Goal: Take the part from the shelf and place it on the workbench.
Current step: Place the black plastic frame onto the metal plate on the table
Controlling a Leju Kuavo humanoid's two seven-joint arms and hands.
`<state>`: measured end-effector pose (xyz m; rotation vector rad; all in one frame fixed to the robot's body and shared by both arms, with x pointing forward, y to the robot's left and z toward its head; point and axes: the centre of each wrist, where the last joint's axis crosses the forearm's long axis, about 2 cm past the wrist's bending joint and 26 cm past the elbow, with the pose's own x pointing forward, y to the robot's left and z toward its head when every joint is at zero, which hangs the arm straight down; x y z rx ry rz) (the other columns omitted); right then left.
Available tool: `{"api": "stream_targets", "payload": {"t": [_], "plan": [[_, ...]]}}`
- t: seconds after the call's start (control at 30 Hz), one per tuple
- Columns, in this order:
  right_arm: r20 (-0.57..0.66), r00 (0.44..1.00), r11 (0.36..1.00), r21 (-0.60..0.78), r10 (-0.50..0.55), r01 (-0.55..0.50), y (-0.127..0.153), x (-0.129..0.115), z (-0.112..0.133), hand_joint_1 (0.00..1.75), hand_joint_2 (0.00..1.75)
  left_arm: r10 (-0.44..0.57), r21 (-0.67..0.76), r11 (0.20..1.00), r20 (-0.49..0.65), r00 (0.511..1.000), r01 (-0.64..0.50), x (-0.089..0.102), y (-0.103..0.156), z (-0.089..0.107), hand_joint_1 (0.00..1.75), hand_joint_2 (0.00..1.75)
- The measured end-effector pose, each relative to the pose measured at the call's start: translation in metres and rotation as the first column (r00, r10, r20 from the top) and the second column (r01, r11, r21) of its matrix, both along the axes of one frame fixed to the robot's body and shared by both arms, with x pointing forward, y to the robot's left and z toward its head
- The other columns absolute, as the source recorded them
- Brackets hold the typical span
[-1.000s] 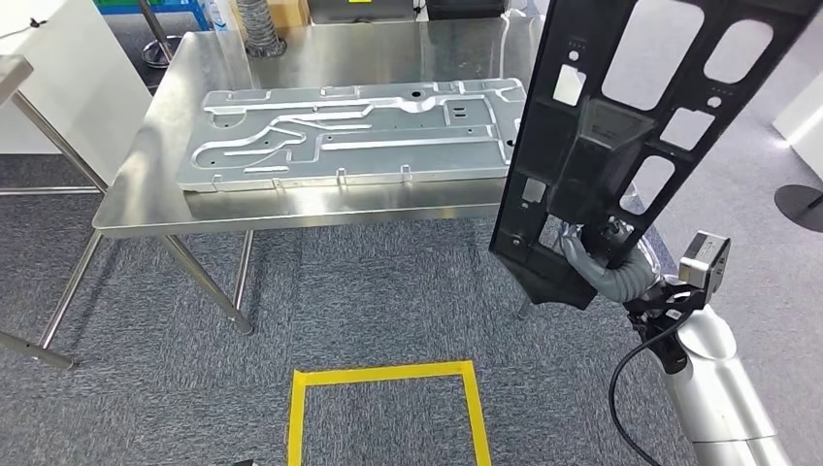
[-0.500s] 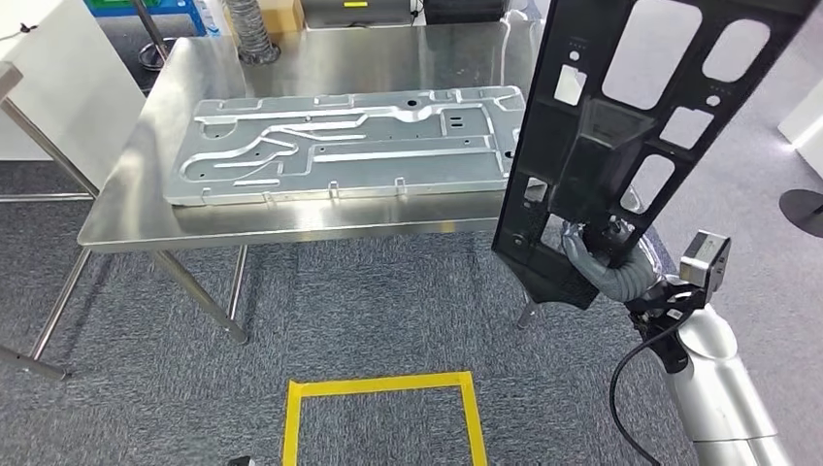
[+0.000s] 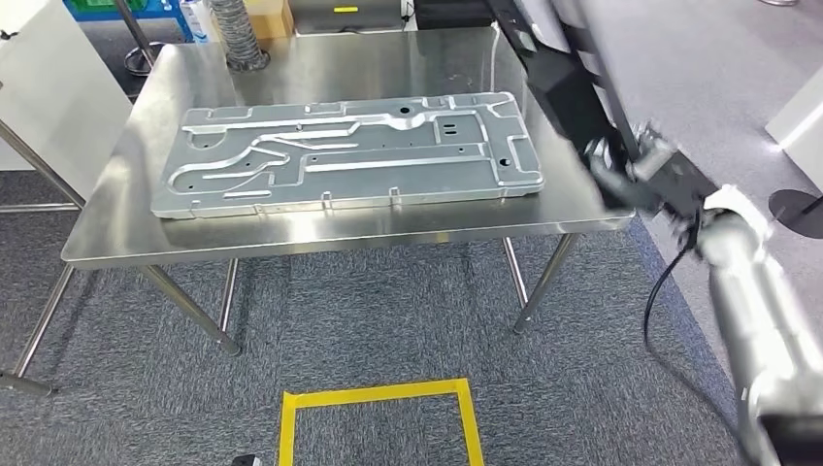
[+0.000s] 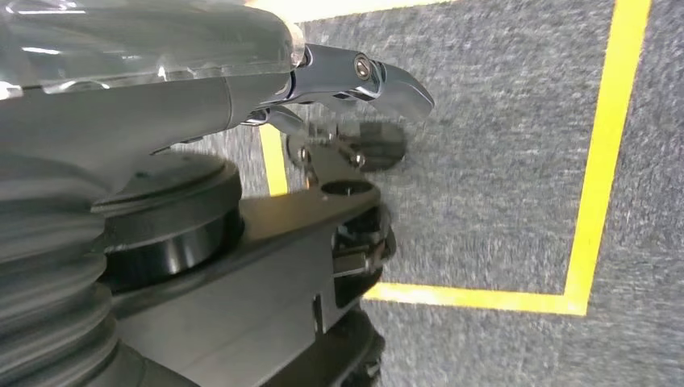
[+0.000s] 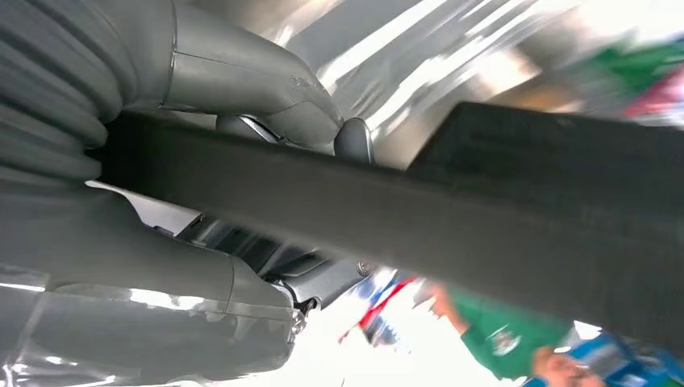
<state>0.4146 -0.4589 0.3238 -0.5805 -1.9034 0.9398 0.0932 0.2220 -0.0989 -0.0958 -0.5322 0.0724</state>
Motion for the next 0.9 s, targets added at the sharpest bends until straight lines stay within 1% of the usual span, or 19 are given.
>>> {"api": "stream_targets", "payload": {"t": [0.07,0.13,0.2,0.23,0.33,0.4,0.5,0.57,0.67,0.8,0.9], "plan": [[0.059,0.991,0.979,-0.162,-0.116,0.124,-0.011,0.020,0.033,1.75,1.75,-0.012,0.000,1.000,0.017,1.000,0.012,0.003,0.000,0.001,0.00,1.75],[0.121,0.971,0.927,-0.296,-0.205,0.232,-0.016,0.035,0.060,1.75,1.75,-0.021,-0.001,1.000,0.031,0.999,0.021,0.005,-0.001,0.001,0.00,1.75],[0.164,0.949,0.851,-0.421,-0.269,0.314,-0.015,0.047,0.073,1.75,1.75,-0.029,-0.002,1.000,0.041,0.999,0.029,0.007,-0.002,0.002,0.00,1.75],[0.176,0.941,0.810,-0.480,-0.288,0.338,-0.013,0.052,0.074,1.75,1.75,-0.032,-0.003,0.999,0.045,0.998,0.032,0.007,-0.002,0.002,0.00,1.75],[0.182,0.934,0.719,-0.598,-0.308,0.354,-0.001,0.063,0.067,1.75,1.75,-0.038,-0.007,0.999,0.057,0.998,0.039,0.008,-0.006,0.003,0.00,1.75],[0.182,0.932,0.679,-0.644,-0.312,0.353,0.008,0.069,0.063,1.75,1.75,-0.036,-0.009,0.999,0.066,0.997,0.037,0.009,-0.007,0.003,0.00,1.75],[0.160,0.936,0.635,-0.698,-0.313,0.331,0.021,0.076,0.048,1.75,1.75,-0.032,-0.011,0.999,0.075,0.997,0.033,0.009,-0.007,0.003,0.00,1.75],[0.138,0.941,0.618,-0.723,-0.309,0.309,0.028,0.078,0.036,1.75,1.75,-0.031,-0.012,0.999,0.076,0.997,0.032,0.009,-0.008,0.003,0.00,1.75],[0.114,0.947,0.610,-0.741,-0.300,0.282,0.034,0.079,0.020,1.75,1.75,-0.031,-0.011,0.999,0.074,0.997,0.032,0.007,-0.008,0.003,0.00,1.75],[0.064,0.952,0.605,-0.759,-0.300,0.242,0.033,0.076,-0.003,1.75,1.75,-0.031,-0.011,0.999,0.064,0.997,0.032,0.002,-0.008,0.002,0.00,1.75],[0.047,0.953,0.602,-0.766,-0.298,0.226,0.031,0.074,-0.012,1.75,1.75,-0.031,-0.010,0.999,0.062,0.998,0.031,0.001,-0.007,0.001,0.00,1.75]]}}
